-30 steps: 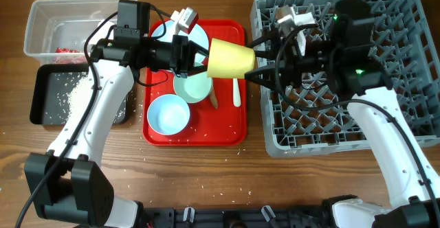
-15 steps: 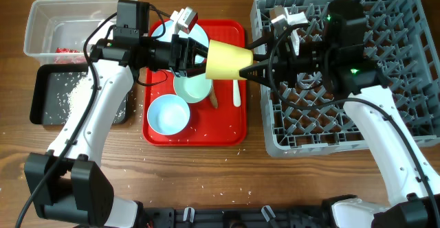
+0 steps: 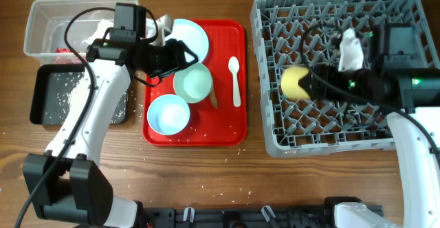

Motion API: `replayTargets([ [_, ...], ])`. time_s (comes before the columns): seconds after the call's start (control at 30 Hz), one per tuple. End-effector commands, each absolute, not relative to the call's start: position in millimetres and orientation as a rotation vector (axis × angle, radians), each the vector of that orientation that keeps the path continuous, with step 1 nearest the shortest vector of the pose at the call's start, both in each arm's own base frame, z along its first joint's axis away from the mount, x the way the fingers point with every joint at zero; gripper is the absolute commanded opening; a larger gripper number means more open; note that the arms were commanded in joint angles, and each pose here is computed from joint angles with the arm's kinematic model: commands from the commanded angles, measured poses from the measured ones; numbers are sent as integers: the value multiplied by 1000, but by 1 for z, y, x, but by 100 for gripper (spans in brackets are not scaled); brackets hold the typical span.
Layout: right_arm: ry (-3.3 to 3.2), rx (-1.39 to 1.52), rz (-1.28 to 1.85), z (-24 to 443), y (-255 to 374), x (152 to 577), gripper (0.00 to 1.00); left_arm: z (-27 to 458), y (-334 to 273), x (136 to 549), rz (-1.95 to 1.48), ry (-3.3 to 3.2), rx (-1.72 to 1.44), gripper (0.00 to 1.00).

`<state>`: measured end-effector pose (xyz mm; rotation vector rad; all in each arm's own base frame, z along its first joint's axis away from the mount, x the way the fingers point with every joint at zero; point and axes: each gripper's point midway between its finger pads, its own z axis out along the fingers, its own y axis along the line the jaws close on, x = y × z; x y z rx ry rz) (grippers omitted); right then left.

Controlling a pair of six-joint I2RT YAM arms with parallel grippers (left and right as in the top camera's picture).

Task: Sort waste into correct bins and load items into the dishwasher rack
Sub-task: 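Place the yellow cup in the rack with the right gripper, then reach the right gripper to the green bowl and grasp its rim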

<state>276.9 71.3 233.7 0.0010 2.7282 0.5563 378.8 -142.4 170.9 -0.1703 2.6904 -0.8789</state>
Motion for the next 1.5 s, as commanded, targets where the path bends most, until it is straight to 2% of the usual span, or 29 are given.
replayTargets([
  [0.0, 2875, 12, 392, 214, 65, 262, 50, 159, -93, 388, -462, 2704, -269, 51],
  [0.1, 3076, -26, 316, 185, 72, 246, 50, 155, -79, 388, -356, 2708, -296, 53],
  [0.3, 3232, 13, 210, 141, 72, 254, 50, 155, -77, 388, -339, 2706, -299, 53],
  [0.33, 3248, 14, 208, 133, 72, 255, 52, 155, -76, 388, -332, 2705, -301, 54],
  [0.4, 3267, 16, 203, 121, 72, 257, 63, 155, -76, 389, -331, 2705, -302, 55],
  [0.47, 3258, 19, 206, 119, 73, 259, 78, 155, -76, 389, -331, 2705, -302, 56],
  [0.53, 3242, 47, 216, 124, 74, 262, 87, 155, -76, 389, -331, 2704, -302, 59],
  [0.57, 3221, 58, 234, 131, 76, 266, 88, 155, -75, 389, -330, 2703, -307, 61],
  [0.73, 2989, 19, 320, 199, 89, 306, 79, 155, -55, 391, -315, 2697, -377, 62],
  [0.8, 2851, -46, 381, 227, 107, 329, 78, 157, -39, 390, -303, 2688, -429, 62],
  [0.93, 2656, -193, 471, 242, 173, 364, 78, 167, -10, 387, -284, 2647, -523, 64],
  [1.0, 2602, -231, 461, 233, 210, 379, 76, 170, 4, 385, -273, 2630, -570, 70],
  [1.03, 2591, -231, 437, 224, 224, 385, 76, 170, 8, 385, -269, 2630, -586, 78],
  [1.07, 2588, -253, 401, 210, 239, 392, 75, 168, 11, 384, -265, 2632, -597, 90],
  [1.1, 2601, -260, 375, 194, 249, 396, 74, 168, 14, 384, -262, 2631, -605, 97],
  [1.13, 2621, -266, 358, 179, 257, 398, 70, 168, 18, 384, -241, 2627, -616, 100],
  [1.23, 2694, -290, 346, 126, 280, 404, 62, 167, 36, 382, -100, 2612, -647, 100],
  [1.3, 2723, -286, 333, 110, 282, 405, 57, 167, 36, 382, -98, 2612, -647, 100],
  [1.33, 2738, -299, 356, 101, 287, 404, 51, 167, 36, 382, -99, 2612, -647, 100],
  [1.47, 2756, -318, 387, 81, 295, 407, 48, 167, 36, 382, -99, 2612, -647, 100],
])
